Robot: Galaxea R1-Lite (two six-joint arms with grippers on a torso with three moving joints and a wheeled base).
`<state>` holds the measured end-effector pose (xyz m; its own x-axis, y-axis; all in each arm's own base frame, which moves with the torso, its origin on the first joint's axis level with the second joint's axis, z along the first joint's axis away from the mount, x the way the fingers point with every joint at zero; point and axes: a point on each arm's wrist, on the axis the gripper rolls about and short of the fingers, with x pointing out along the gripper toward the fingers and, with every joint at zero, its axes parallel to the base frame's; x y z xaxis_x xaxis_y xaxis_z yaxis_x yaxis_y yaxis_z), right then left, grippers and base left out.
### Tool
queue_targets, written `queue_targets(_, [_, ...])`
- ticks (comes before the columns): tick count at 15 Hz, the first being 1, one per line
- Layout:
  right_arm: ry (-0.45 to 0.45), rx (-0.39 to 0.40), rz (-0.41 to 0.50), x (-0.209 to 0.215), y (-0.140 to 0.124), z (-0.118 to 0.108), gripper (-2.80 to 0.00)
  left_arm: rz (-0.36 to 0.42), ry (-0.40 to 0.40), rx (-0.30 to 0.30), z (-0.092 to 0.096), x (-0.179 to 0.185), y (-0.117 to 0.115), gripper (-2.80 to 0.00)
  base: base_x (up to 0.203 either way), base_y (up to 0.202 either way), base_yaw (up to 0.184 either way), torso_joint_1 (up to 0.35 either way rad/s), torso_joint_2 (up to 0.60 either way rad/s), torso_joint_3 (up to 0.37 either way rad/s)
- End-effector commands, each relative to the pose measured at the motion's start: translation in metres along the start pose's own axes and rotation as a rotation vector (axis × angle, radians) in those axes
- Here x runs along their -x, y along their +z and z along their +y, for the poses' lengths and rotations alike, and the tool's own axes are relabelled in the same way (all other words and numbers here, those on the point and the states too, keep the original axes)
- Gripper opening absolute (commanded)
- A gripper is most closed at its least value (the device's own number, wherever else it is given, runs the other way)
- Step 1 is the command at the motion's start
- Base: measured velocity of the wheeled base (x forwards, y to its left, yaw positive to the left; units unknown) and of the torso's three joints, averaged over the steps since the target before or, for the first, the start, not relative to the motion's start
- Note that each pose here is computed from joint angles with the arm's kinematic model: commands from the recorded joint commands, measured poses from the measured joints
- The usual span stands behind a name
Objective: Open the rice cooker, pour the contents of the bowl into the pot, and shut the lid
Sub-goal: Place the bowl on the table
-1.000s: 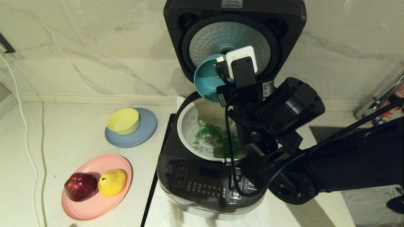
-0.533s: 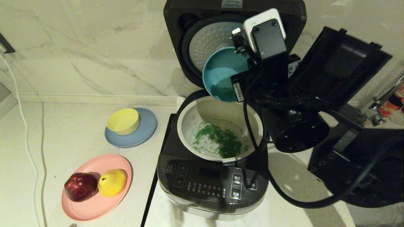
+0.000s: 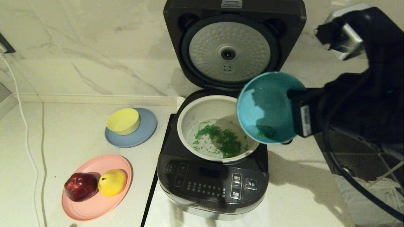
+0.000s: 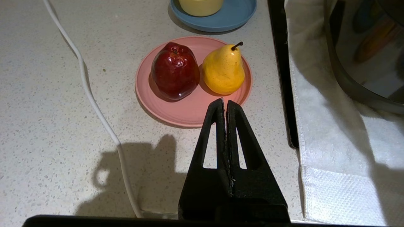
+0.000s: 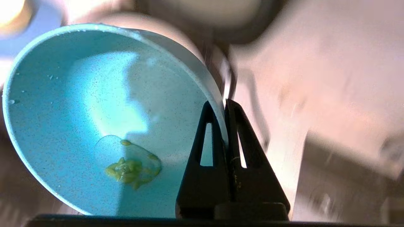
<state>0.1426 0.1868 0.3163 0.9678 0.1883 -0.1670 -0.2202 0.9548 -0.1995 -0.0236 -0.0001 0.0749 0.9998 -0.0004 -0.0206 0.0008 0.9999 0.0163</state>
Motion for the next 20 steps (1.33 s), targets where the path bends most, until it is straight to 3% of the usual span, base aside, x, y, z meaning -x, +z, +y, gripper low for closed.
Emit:
queue_targets(1, [0.037, -0.054, 0.178, 0.039, -0.019, -0.039, -2.80, -0.001, 0.000, 0.000, 0.000, 0.000, 0.000, -2.80, 0.000, 0.000, 0.000, 0.000, 0.00, 0.000])
queue_targets(3, [0.049, -0.141, 0.291, 0.049, -0.030, -0.061, -2.80, -0.001, 0.000, 0.000, 0.000, 0.000, 0.000, -2.80, 0.000, 0.000, 0.000, 0.000, 0.00, 0.000])
queue_targets(8, [-0.065, -0.295, 0.505, 0.044, -0.073, -0.100, -2.80, -0.001, 0.000, 0.000, 0.000, 0.000, 0.000, -2.80, 0.000, 0.000, 0.000, 0.000, 0.00, 0.000])
queue_targets(14, [-0.151, -0.444, 0.685, 0.026, -0.132, -0.113, -2.80, -0.001, 0.000, 0.000, 0.000, 0.000, 0.000, -2.80, 0.000, 0.000, 0.000, 0.000, 0.00, 0.000])
queue_targets(20, [-0.191, -0.589, 0.846, -0.033, -0.198, -0.124, -2.80, -0.002, 0.000, 0.000, 0.000, 0.000, 0.000, -2.80, 0.000, 0.000, 0.000, 0.000, 0.00, 0.000])
